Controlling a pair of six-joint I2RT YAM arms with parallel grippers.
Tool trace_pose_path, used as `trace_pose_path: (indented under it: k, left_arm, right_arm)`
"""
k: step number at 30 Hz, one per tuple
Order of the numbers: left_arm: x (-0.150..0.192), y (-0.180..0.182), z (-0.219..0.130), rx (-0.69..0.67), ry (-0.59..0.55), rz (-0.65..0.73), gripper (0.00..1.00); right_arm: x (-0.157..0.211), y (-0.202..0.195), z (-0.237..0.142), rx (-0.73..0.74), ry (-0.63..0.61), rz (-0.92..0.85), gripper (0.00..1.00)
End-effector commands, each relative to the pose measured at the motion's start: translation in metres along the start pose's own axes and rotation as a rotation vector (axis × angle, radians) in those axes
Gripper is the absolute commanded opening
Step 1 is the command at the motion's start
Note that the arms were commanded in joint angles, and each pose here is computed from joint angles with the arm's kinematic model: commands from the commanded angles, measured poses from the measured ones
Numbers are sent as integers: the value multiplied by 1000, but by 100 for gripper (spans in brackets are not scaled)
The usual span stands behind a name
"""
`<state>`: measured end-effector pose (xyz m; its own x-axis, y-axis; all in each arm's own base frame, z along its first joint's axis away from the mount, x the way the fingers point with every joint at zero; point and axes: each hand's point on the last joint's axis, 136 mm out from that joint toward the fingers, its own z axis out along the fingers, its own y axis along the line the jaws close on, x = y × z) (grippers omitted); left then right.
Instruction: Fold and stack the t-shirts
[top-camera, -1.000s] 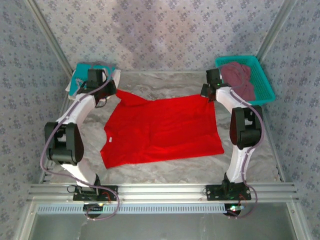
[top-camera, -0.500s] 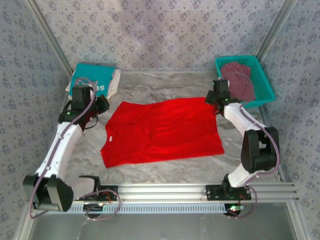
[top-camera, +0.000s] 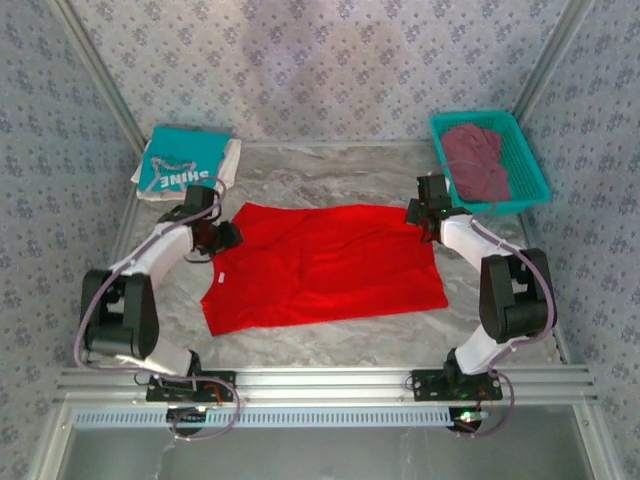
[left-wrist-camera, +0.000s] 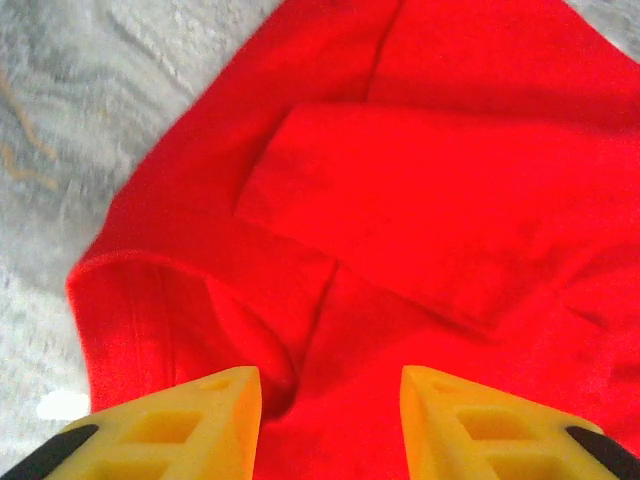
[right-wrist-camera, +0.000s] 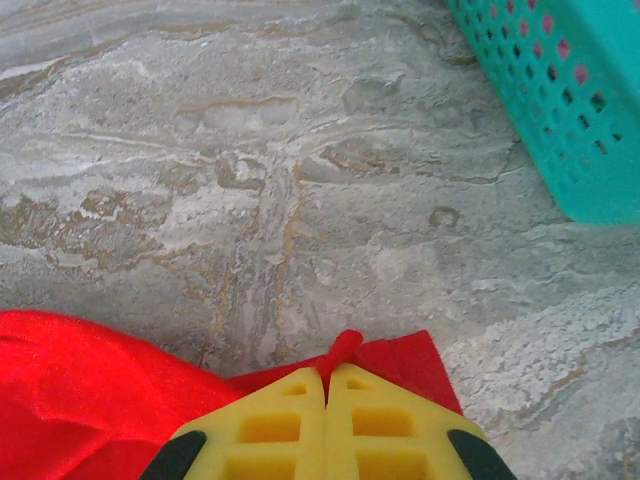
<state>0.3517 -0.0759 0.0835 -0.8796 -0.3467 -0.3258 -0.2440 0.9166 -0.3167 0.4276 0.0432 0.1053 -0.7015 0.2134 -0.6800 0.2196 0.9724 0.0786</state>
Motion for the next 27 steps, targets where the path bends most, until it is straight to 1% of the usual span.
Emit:
trace_pose_path:
  k: [1,3,7,11,16,20,22,23,25,27]
  left_arm:
    - [-48,-15,3,-10,-102,76,43]
    - [-56,-10,14,-47,-92,81,46]
    - [-70,1,33,-111,-98,90,47]
    - [-69,-1,51,-114,-50,98,47]
    - [-60,8,72,-139,-3,90,45]
    - [-54,9,81,-135,20,89,35]
    - [-52,7,80,-129,25,85,26]
    - [-53,5,77,-122,13,90,23]
    - [-51,2,72,-116,2,94,12]
    - [-52,-2,65,-109,-3,94,5]
  right_arm:
    - [-12,10,-3,-11,-32,-18,0]
    - [-10,12,-4,-12,-30,-23,0]
    - [-5,14,-4,-10,-28,-31,0]
    - [-1,15,-3,-10,-21,-33,0]
    - [1,15,0,-8,-13,-36,0]
    - [1,16,1,-7,-9,-39,0]
    - [0,16,2,-6,-7,-41,0]
    - [-1,16,1,-8,-10,-41,0]
    - [-2,17,1,-6,-12,-42,0]
    - [-3,17,2,-7,-12,-44,0]
